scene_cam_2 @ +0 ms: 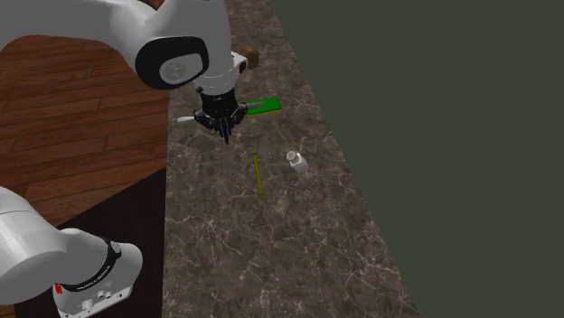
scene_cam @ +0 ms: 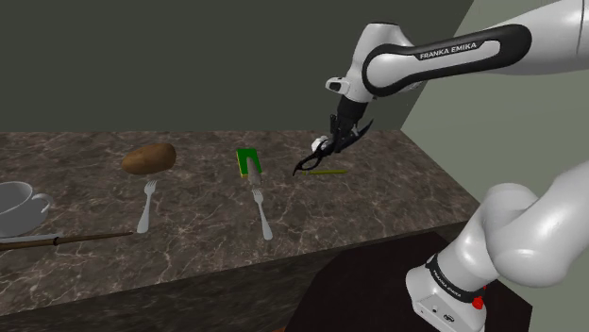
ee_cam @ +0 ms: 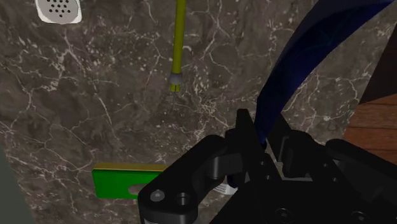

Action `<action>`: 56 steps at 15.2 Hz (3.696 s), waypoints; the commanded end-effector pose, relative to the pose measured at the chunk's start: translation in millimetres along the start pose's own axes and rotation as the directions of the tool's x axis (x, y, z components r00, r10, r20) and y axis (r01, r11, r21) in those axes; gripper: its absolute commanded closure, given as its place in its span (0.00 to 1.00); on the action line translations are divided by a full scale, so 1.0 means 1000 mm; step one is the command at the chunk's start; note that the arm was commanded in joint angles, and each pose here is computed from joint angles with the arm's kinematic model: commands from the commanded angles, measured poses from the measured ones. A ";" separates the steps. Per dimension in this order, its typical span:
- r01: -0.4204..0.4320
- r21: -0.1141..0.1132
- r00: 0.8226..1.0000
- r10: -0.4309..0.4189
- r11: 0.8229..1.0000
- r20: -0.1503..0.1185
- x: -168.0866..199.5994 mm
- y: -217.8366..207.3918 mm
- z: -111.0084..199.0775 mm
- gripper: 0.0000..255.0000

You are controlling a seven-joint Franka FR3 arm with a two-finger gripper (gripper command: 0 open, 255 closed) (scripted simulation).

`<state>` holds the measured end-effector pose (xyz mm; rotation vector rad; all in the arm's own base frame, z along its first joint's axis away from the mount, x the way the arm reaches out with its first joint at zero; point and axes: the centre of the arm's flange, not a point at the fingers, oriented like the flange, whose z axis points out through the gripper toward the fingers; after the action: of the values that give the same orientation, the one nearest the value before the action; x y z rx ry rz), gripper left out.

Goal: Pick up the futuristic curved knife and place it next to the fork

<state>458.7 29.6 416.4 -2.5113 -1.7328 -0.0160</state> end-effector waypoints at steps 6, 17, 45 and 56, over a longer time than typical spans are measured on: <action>-0.001 0.000 1.000 0.001 1.000 0.000 0.043 -0.055 0.017 1.00; -0.001 0.000 1.000 0.001 1.000 0.000 0.040 -0.051 0.075 1.00; -0.001 0.000 1.000 0.001 1.000 0.000 0.035 -0.046 0.133 0.00; -0.001 0.000 1.000 0.001 1.000 0.000 0.035 -0.046 0.096 0.00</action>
<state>424.3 86.7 326.1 -2.5131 -1.7313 -0.0158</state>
